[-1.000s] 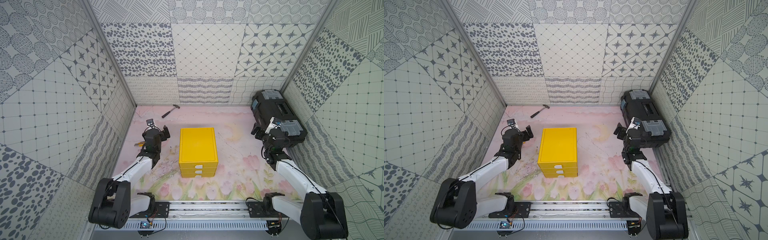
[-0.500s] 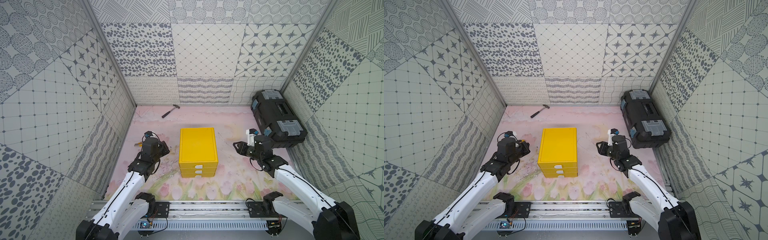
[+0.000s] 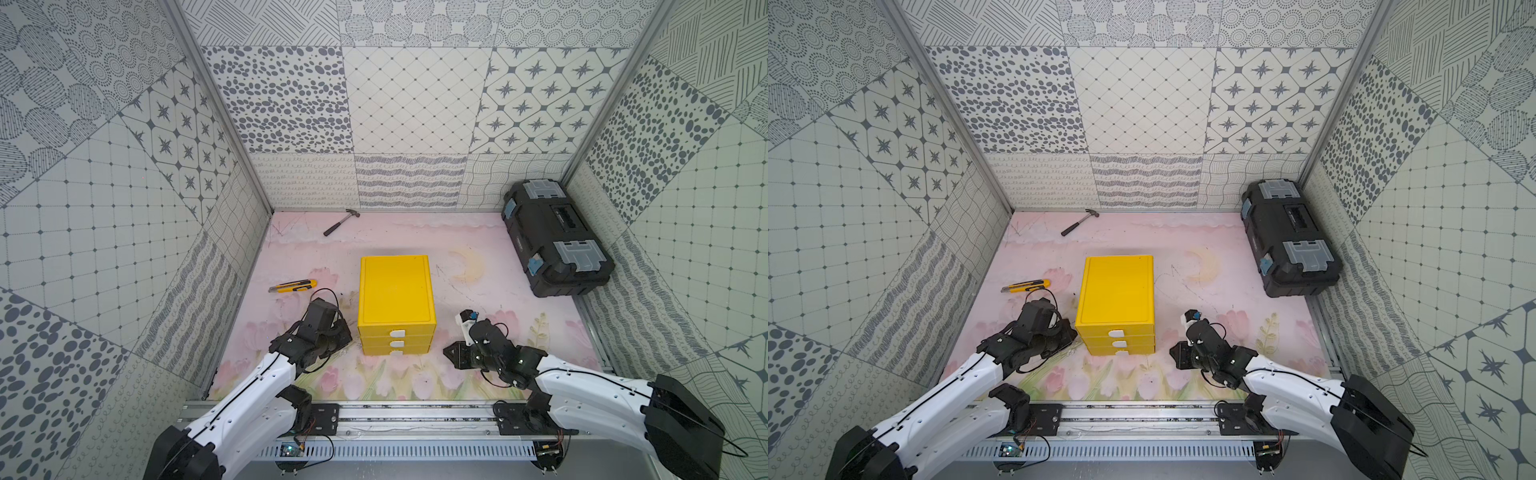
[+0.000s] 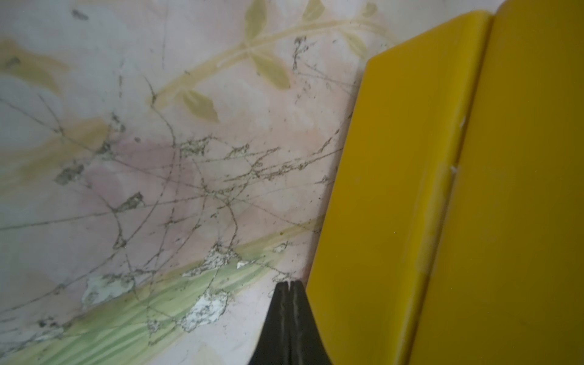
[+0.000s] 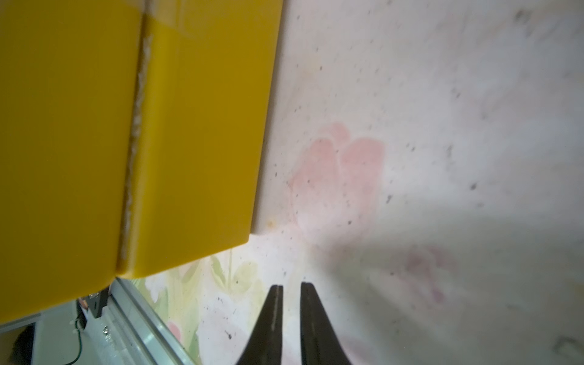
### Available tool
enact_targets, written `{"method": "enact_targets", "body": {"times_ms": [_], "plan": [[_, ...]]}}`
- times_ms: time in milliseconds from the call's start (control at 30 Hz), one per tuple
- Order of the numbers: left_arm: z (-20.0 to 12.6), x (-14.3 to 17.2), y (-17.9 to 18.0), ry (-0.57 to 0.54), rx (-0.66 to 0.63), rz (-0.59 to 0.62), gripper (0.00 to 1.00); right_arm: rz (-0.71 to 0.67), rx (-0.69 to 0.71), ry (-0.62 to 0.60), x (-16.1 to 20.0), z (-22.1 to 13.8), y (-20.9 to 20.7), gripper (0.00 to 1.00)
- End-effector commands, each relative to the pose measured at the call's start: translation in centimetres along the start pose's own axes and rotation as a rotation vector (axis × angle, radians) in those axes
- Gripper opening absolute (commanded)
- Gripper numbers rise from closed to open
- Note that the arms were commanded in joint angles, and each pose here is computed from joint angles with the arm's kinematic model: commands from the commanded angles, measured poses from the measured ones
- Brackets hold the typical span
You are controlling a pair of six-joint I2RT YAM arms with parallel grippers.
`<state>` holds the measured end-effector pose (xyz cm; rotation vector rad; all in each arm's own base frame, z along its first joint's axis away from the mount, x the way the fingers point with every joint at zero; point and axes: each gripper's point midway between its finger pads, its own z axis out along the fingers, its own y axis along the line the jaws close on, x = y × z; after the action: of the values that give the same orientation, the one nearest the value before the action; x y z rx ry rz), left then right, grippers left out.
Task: Take the seed bags out of the drawer
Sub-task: Move the storage box to the center of the board.
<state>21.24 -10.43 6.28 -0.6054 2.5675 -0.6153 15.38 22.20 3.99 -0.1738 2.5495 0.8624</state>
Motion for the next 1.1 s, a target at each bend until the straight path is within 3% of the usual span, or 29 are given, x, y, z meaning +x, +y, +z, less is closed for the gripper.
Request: {"method": "enact_targets", "body": {"times_ms": [0, 133, 300, 433, 600, 1067], "plan": [[0.0, 3.5, 1.1, 0.116, -0.015, -0.072, 0.08, -0.029, -0.086, -0.104, -1.0, -0.2, 2.8, 0.32], [-0.5, 5.7, 2.4, 0.147, -0.038, -0.079, 0.35, -0.115, -0.06, -0.128, 0.1, -0.2, 3.4, 0.52], [-1.5, 7.7, 4.5, 0.164, -0.066, -0.089, 0.37, -0.171, -0.055, -0.147, 0.1, 0.1, 4.0, 0.64], [-2.0, 8.0, 4.2, 0.148, -0.001, -0.083, 0.4, -0.186, -0.058, -0.184, -0.8, 0.1, 4.7, 0.7], [-2.7, 6.9, 1.7, 0.09, 0.133, -0.012, 0.52, -0.216, -0.061, -0.216, -1.9, 0.1, 5.8, 0.73], [-3.6, 3.1, -6.5, -0.006, 0.374, 0.128, 0.54, -0.229, -0.038, -0.294, -4.8, -0.7, 7.5, 0.72]]}}
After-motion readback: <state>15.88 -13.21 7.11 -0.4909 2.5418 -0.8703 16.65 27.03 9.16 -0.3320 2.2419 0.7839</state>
